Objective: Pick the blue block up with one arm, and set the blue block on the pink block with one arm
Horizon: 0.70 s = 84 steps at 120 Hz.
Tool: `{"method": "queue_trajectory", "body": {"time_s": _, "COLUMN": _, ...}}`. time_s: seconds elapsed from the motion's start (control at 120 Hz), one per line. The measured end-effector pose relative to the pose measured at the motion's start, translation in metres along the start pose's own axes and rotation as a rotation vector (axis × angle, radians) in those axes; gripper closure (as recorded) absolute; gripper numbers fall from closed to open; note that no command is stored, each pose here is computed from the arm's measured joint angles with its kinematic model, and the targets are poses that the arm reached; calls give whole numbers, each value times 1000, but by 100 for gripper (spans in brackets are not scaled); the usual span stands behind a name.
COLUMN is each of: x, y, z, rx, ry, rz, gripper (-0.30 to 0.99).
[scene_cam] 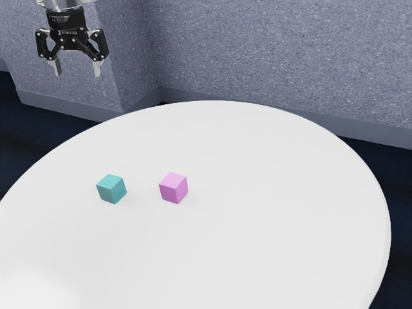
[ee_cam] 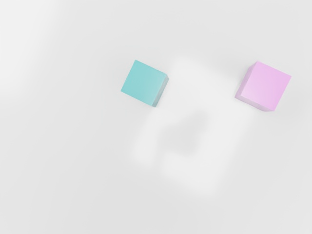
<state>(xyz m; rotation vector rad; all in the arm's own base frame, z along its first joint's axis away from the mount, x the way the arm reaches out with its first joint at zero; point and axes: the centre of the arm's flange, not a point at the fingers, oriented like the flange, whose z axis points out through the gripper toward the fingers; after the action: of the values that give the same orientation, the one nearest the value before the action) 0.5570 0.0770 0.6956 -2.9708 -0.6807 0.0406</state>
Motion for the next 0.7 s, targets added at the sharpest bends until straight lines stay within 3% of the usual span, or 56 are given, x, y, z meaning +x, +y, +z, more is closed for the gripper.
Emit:
{"method": "queue_trajectory", "body": {"time_s": 0.233, "x": -1, "y": -1, "z": -3, "rx": -3, "ry": 6, "rz": -1, "gripper": 0}}
{"method": "queue_trajectory", "body": {"time_s": 0.283, "x": -22, "y": -12, "z": -58, "rx": -38, "ry": 111, "rz": -11, "gripper": 0}}
{"method": "queue_trajectory", "body": {"time_s": 0.342, "x": -76, "y": -26, "z": -131, "rx": -82, "ry": 256, "rz": -14, "gripper": 0}}
{"method": "queue_trajectory", "body": {"time_s": 0.408, "x": -124, "y": -28, "z": -170, "rx": -94, "ry": 320, "rz": 3, "gripper": 0}}
{"method": "queue_trajectory", "body": {"time_s": 0.517, "x": -149, "y": 10, "z": -172, "rx": -93, "ry": 288, "rz": 103, "gripper": 0}}
{"method": "queue_trajectory", "body": {"time_s": 0.7, "x": -122, "y": 38, "z": -134, "rx": -83, "ry": 177, "rz": 149, "gripper": 0}}
